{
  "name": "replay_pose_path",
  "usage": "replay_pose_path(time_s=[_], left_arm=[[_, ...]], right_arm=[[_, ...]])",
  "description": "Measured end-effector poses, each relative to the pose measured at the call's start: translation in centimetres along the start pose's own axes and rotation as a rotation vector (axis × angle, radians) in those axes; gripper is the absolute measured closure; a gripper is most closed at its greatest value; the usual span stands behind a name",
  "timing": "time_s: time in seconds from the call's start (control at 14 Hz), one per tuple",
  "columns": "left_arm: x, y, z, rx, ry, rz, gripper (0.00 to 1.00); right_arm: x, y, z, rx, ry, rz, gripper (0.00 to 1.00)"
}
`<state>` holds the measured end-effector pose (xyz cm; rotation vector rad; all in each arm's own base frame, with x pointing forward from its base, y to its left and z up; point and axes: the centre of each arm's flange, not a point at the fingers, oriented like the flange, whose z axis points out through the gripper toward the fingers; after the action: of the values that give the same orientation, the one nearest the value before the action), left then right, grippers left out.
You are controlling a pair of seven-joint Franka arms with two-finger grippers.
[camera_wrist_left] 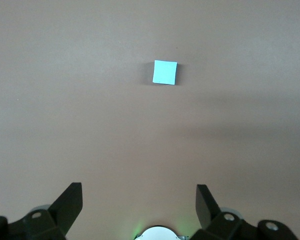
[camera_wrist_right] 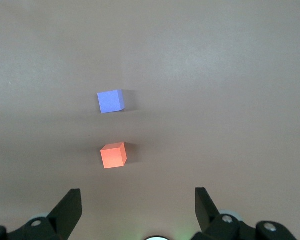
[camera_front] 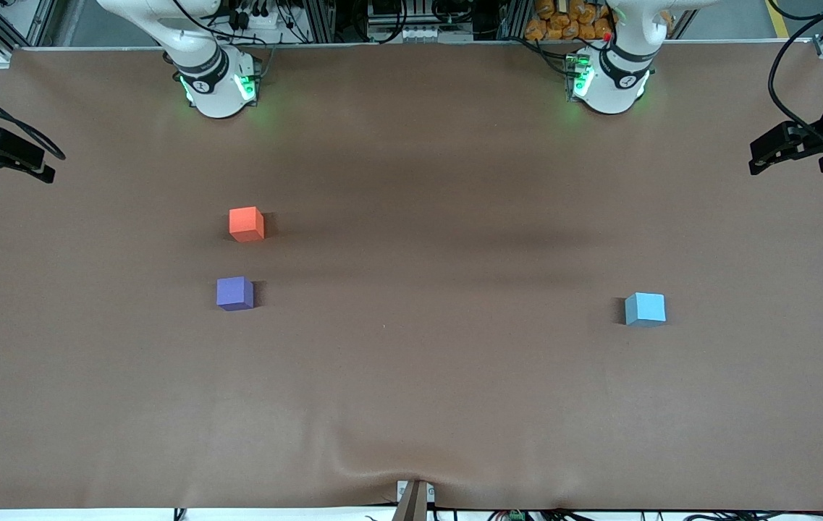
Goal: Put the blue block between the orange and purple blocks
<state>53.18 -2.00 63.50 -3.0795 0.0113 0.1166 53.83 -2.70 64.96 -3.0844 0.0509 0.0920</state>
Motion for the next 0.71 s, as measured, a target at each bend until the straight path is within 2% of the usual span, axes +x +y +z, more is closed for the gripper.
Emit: replay_pose_path(time_s=[0.21,0.36,0.5,0.71], left_arm=[[0.8,0.7,0.4,-0.012,0.019,0.012,0.00],[1.6,1.0,1.9,-0.026,0.008,0.013,0.00],[2.9,1.5,5.3,-0.045,0.008,0.014,0.00],[4.4,2.1,13.9,-0.050,0.014,0.017,0.00]], right_arm=[[-0.1,0.3,-0.4,0.000,0.007,0.006,0.00],[-0.1,0.3,-0.5,0.000,0.003,0.005,0.00],[-0.3,0.2,-0.4,0.001,-0.014,0.004,0.00],[-0.4,0.1,-0.1,0.001,-0.029,0.002,0.00]])
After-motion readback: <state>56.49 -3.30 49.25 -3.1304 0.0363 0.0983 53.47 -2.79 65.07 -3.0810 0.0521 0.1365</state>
